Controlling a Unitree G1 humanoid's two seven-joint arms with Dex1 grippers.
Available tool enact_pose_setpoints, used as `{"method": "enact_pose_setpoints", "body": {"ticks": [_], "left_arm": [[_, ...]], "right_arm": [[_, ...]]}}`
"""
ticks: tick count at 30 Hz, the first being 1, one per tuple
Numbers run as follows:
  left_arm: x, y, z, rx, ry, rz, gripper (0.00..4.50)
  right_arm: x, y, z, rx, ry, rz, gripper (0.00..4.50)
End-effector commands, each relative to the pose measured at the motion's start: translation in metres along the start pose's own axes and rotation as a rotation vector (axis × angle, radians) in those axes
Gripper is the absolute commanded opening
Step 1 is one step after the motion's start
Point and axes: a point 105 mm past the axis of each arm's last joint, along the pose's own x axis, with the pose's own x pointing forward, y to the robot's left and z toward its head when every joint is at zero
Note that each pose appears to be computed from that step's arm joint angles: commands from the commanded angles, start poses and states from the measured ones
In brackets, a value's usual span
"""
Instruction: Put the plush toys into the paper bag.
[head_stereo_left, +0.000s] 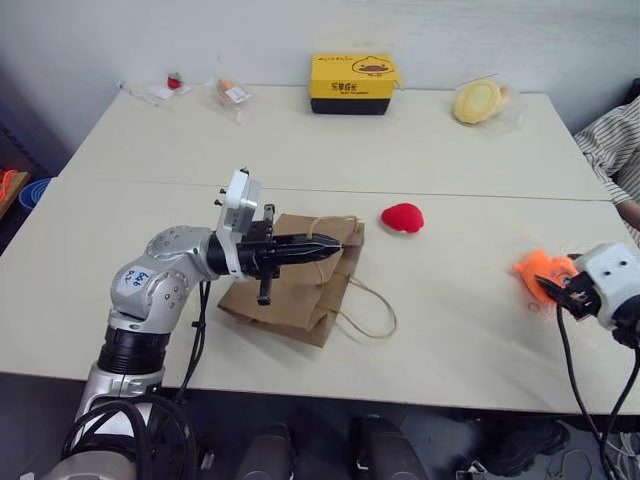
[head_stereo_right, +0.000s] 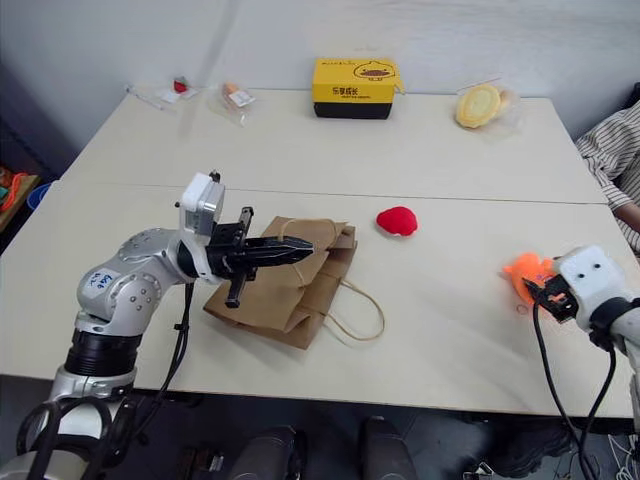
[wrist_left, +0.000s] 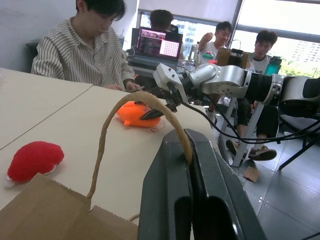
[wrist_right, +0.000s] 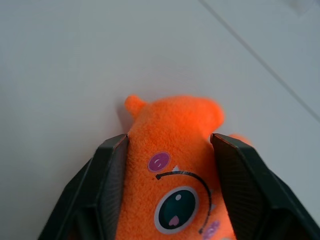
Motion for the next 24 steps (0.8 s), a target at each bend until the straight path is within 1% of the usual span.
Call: {"method": "enact_pose_setpoints", "body": {"ticks": [1, 4, 6, 9, 10, 13, 14, 16, 20, 24], "left_arm": [[-0.002, -0.005, 0.017, 0.069, -0.005, -0.012, 0.0], [-0.004, -0.005, 0.018, 0.072, 0.0, -0.007, 0.0], [-0.005, -0.005, 0.018, 0.072, 0.003, -0.004, 0.0], [-0.006, -0.005, 0.018, 0.074, 0.003, 0.0, 0.0], [-0.006, -0.004, 0.018, 0.075, 0.002, 0.001, 0.0], [-0.007, -0.003, 0.026, 0.07, -0.027, -0.007, 0.0], [-0.008, -0.004, 0.029, 0.059, -0.035, -0.015, 0.0], [-0.011, -0.007, 0.031, 0.026, -0.032, -0.045, 0.0], [-0.014, -0.01, 0.031, -0.008, -0.008, -0.075, 0.0], [-0.01, -0.01, 0.033, -0.017, -0.011, -0.091, 0.0]], "right_arm": [[-0.003, -0.006, -0.01, 0.062, 0.108, 0.006, 1.57], [-0.009, -0.004, -0.008, 0.137, 0.149, 0.038, 0.59], [-0.013, -0.003, -0.006, 0.16, 0.157, 0.059, 0.05], [-0.014, -0.003, 0.006, 0.137, 0.096, 0.088, 0.02], [-0.014, -0.001, 0.017, 0.113, 0.031, 0.117, 0.02], [-0.026, 0.03, 0.078, 0.018, -0.294, 0.36, 0.02], [-0.033, 0.043, 0.095, 0.005, -0.377, 0.445, 0.02], [-0.042, 0.067, 0.123, -0.006, -0.484, 0.578, 0.02], [-0.047, 0.12, 0.161, -0.083, -0.575, 0.793, 0.02], [-0.039, 0.154, 0.182, -0.117, -0.587, 0.876, 0.02]]}}
